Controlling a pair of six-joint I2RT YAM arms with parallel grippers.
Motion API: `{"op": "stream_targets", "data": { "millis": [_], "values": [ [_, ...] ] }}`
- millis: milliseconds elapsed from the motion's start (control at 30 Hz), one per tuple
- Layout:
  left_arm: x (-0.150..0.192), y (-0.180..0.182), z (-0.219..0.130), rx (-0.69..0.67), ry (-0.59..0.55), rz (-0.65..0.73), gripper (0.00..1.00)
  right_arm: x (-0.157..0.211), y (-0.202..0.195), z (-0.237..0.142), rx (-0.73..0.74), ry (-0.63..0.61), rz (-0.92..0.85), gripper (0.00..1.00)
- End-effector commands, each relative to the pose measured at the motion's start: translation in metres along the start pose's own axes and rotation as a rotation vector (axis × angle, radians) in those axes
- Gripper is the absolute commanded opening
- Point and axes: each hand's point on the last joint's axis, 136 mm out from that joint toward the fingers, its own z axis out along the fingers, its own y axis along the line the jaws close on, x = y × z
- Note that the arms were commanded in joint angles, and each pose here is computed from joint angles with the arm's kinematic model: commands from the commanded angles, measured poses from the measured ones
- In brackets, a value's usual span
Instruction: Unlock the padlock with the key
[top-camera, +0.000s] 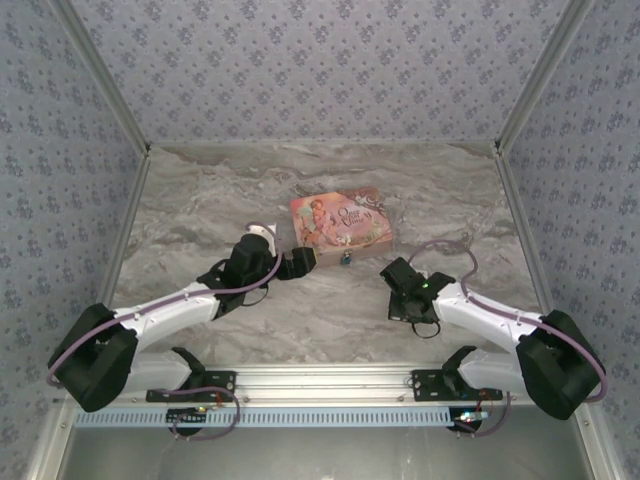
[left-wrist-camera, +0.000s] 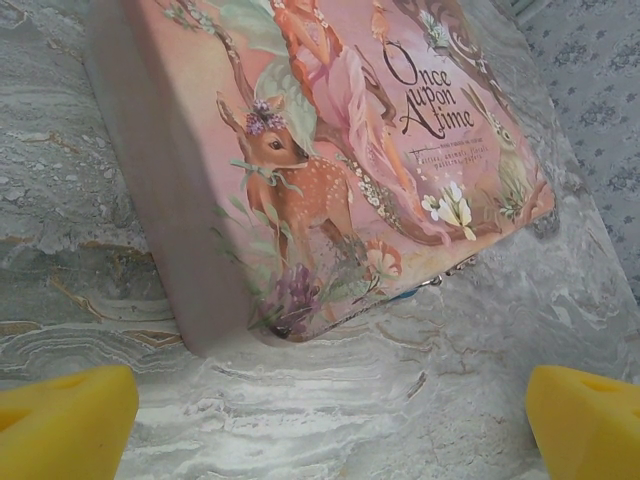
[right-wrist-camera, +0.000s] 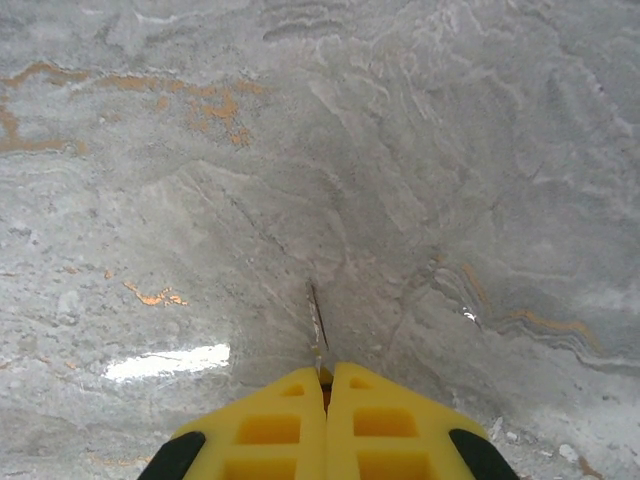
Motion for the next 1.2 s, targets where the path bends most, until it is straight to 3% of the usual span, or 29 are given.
{"op": "stream_targets", "data": {
  "millis": [0, 267, 433, 567, 767, 933, 1167],
  "values": [
    [-0.016, -0.013, -0.008, 0.019, -0.044, 0.014, 0.99, 0.007, -0.010, -0.004, 0.038, 0.014, -0.014, 0.00],
    [-0.031, -0.030, -0.019, 0.056, -0.067, -0.010, 0.99, -0.026, 0.006, -0.033, -0.082, -0.191, -0.110, 0.00],
    [-0.043, -0.052, -0.023, 0.111, -0.056, -0.070, 0.98, -0.057, 0.031, -0.067, -0.190, -0.419, -0.236, 0.00],
    [-0.051, -0.075, -0.022, 0.183, -0.021, -0.134, 0.91, -0.080, 0.052, -0.108, -0.203, -0.656, -0.369, 0.00],
    [-0.063, -0.113, -0.024, 0.293, 0.008, -0.165, 0.81, -0.089, 0.096, -0.167, -0.188, -0.948, -0.714, 0.00],
    [-0.067, -0.137, -0.029, 0.333, 0.000, -0.144, 0.72, -0.084, 0.120, -0.190, -0.190, -1.069, -0.920, 0.00],
    [-0.054, -0.155, -0.020, 0.362, 0.044, -0.141, 0.62, -0.086, 0.128, -0.201, -0.194, -1.102, -0.958, 0.00]
  ]
}}
